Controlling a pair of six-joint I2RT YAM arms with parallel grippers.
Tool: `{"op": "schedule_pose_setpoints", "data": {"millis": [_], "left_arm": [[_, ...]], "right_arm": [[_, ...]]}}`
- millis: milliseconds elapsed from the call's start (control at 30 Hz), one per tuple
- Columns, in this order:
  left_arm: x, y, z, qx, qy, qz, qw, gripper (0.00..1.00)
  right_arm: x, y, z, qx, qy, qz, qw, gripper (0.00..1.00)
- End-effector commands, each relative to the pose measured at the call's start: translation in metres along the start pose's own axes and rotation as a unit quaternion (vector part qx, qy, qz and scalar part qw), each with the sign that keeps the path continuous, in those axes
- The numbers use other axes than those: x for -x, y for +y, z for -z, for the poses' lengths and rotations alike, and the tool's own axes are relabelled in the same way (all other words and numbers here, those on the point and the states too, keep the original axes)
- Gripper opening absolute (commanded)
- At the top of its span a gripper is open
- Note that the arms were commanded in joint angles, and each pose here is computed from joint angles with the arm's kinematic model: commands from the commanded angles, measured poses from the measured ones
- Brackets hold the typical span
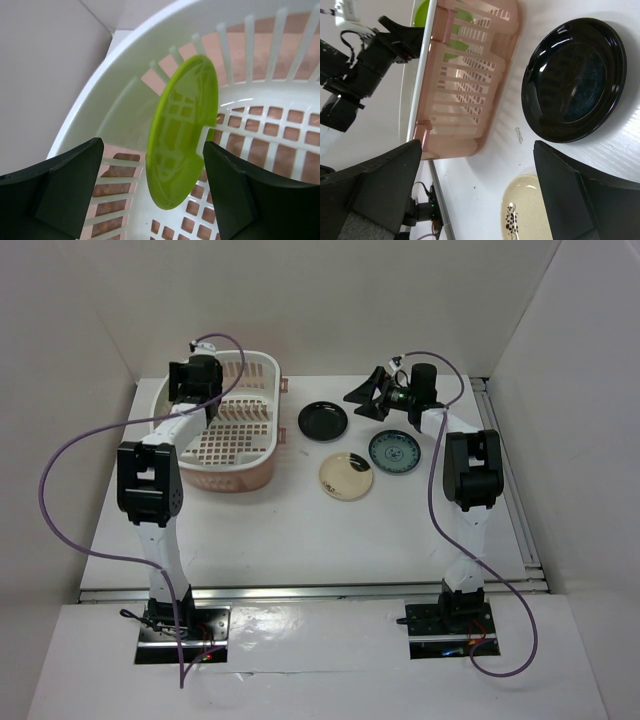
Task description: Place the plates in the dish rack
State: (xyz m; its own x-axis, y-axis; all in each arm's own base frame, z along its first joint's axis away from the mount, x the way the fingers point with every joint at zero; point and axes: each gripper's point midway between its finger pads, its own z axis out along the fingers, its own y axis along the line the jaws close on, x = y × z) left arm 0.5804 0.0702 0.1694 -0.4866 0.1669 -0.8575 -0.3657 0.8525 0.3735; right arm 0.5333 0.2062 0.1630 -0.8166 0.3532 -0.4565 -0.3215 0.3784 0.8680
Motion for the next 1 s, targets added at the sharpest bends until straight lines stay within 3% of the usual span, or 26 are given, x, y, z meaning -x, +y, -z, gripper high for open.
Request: {"op": "schedule_pose_setpoints", "data": {"millis": [0,167,233,267,300,333,433,633,867,967], "left_arm": [[0.074,0.023,0.031,-0.013,-0.066,0.075,0.995,0.95],[0.119,0.027,0.072,-0.082,-0.088,0.134,0.984,1.0],[0.124,0.029,0.091,-0.112,-0.066,0.18,0.975,1.0],[0.137,0.034,0.106,-0.132,-0.061,0.258,0.955,1.0],[0.141,0.032,0.116,-0.166,-0.057,0.28,0.944,1.0],[0.148,0.02,0.131,-0.246,-0.05,0.291,0.923,1.0],[0.166,0.015,0.172,-0.317,-0.059,0.32,0.891,1.0],[0.165,0.039,0.214,-0.341,-0.032,0.393,0.853,1.0],[0.152,0.049,0.238,-0.341,-0.019,0.412,0.845,1.0],[0.138,0.056,0.233,-0.295,0.017,0.457,0.839,1.0]], "right_arm": [[0.011,0.019,0.003,0.019,-0.016,0.031,0.999,1.0],[0.02,0.001,0.004,-0.048,-0.023,0.041,0.998,1.0],[0.04,-0.004,0.008,-0.092,-0.043,0.093,0.99,1.0],[0.036,-0.017,0.008,-0.117,-0.032,0.083,0.989,1.0],[0.044,-0.017,0.006,-0.122,-0.036,0.093,0.987,1.0],[0.046,-0.03,0.007,-0.133,-0.038,0.085,0.987,1.0],[0.056,-0.042,0.007,-0.163,-0.042,0.098,0.981,1.0],[0.048,-0.067,-0.008,-0.17,-0.021,0.095,0.981,0.96],[0.018,-0.086,-0.038,-0.16,0.021,0.094,0.982,0.93],[0.01,-0.092,-0.045,-0.16,0.029,0.091,0.982,0.92]]}}
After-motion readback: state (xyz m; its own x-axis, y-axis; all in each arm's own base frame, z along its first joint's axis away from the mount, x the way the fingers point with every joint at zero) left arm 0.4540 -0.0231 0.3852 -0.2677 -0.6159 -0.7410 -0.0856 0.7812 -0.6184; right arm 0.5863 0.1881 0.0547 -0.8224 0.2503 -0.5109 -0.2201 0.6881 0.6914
